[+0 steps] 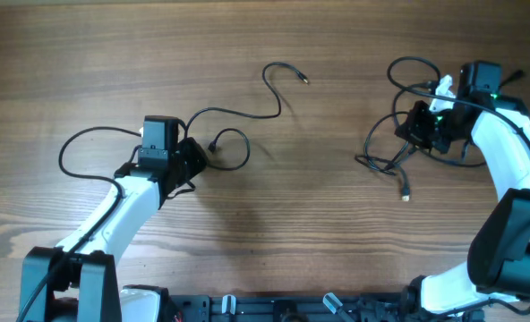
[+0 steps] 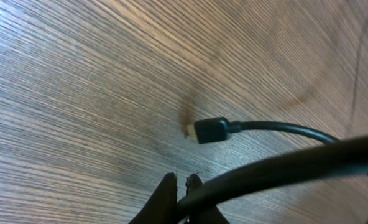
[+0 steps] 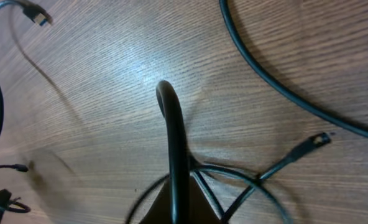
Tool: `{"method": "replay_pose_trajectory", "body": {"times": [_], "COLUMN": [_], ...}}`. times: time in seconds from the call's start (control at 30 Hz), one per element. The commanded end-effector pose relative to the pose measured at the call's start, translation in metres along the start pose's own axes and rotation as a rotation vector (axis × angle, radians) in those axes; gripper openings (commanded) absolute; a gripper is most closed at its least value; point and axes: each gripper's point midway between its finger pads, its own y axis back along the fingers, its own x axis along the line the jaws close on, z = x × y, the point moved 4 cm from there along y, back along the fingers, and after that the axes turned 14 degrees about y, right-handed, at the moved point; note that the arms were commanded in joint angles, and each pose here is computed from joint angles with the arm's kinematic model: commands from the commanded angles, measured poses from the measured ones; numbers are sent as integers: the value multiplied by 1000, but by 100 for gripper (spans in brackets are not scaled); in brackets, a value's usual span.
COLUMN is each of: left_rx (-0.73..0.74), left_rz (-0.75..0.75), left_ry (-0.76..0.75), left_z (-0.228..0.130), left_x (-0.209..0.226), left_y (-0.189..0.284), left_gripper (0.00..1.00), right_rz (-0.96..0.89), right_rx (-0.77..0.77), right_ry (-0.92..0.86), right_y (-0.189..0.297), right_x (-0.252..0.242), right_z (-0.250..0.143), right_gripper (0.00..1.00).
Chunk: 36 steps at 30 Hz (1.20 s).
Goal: Untangle cables
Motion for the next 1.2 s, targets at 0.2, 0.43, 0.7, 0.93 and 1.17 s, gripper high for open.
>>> {"method": "replay_pose_trajectory", "body": {"times": [0.2,0.43,0.7,0.93,1.17], "left_rx": [63,81,71,71,-47], "left_rz": [-21,-112,-129,-131,-301], "left_ry": [-110,-216,-250,-252,-328], "left_z": [-32,-59,-66,-66,-48], "left_x": [-15,-43,-50,-51,-83], "left_y": [-5,-6,-6,-6,36], "left_gripper": [10,12,18,99,100], "right_rz": [-395,-526,113,179,204], "right_rx": [-345,-255,-168,-68,-29], "right_ry": [-64,-99,160,291,415], "right_y": [100,86,56,32,9], "right_x": [-35,-60,40,101,163], "right_z": [89,68,57,36,16], "right_gripper": [4,50,85,87,88]}}
